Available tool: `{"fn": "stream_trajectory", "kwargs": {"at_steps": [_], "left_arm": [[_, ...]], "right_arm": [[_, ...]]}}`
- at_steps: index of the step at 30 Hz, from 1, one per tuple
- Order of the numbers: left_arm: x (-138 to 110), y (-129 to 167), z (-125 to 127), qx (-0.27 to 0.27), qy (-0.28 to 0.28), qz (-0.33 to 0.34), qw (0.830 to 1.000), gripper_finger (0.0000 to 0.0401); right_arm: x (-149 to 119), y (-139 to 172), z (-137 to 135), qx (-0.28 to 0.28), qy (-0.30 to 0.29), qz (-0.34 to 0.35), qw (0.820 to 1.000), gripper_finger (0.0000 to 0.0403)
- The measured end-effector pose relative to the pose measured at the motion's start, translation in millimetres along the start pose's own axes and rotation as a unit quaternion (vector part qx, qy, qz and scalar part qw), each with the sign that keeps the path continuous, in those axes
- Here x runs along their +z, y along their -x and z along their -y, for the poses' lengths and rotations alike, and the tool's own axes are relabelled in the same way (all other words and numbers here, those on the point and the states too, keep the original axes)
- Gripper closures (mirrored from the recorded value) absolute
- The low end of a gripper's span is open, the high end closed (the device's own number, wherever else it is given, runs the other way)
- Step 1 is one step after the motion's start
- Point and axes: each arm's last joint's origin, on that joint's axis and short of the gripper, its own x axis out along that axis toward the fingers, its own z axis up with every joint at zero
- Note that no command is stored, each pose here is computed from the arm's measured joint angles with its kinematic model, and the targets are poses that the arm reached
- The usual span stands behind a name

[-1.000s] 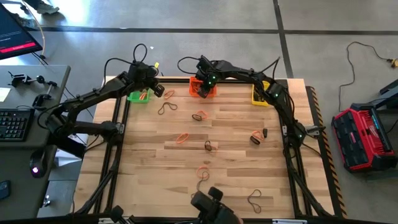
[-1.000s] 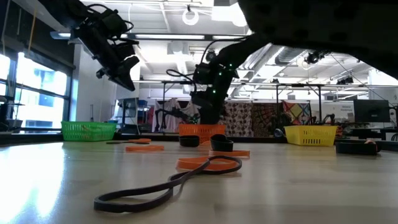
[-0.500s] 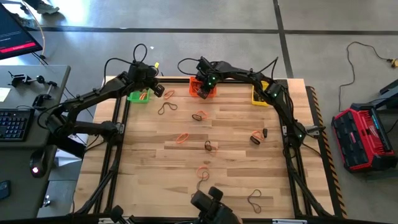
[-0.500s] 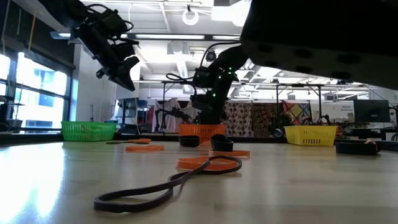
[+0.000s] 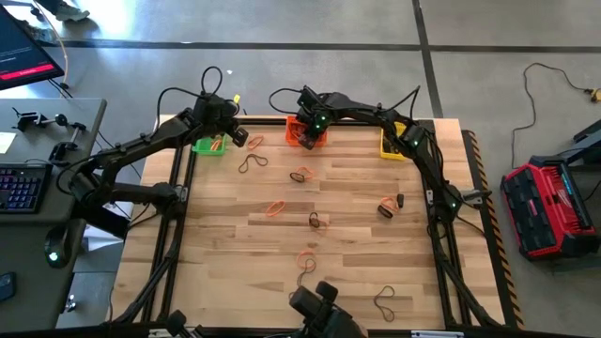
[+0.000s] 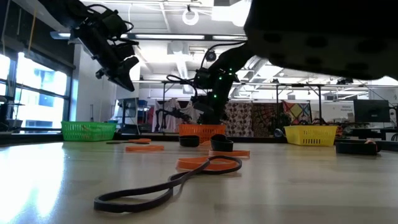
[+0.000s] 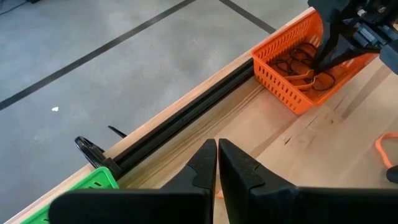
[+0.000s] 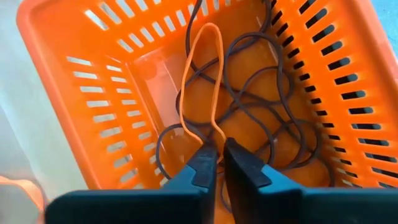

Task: Sort rubber bands into baskets
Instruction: Remove the orange rubber band from the orange basket to the green bin

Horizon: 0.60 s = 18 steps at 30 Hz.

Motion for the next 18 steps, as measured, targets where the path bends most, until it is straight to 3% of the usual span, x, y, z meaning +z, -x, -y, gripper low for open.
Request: {"fn": "stream_trajectory", "kwargs": {"at_steps": [3,13,18], "left_arm": [[-0.8,-0.1,0.0,0.000,0.000,-0.004,1.000,0.0394],[-0.9,0.0,0.0,0.000,-0.006,-0.005,1.000,0.0394],[-1.0,0.0,0.1,0.000,-0.006,-0.005,1.000,0.0393]], "right_arm": [[-0.3,0.6,1.7,0.000,0.003,-0.001,1.000,0.0399],[9.7,22.3,-2.6,0.002,0.026,-0.005,1.000,0.0403],[6.1,17.5,-4.4,0.004,0.024,-0.014,1.000,0.0382]]}}
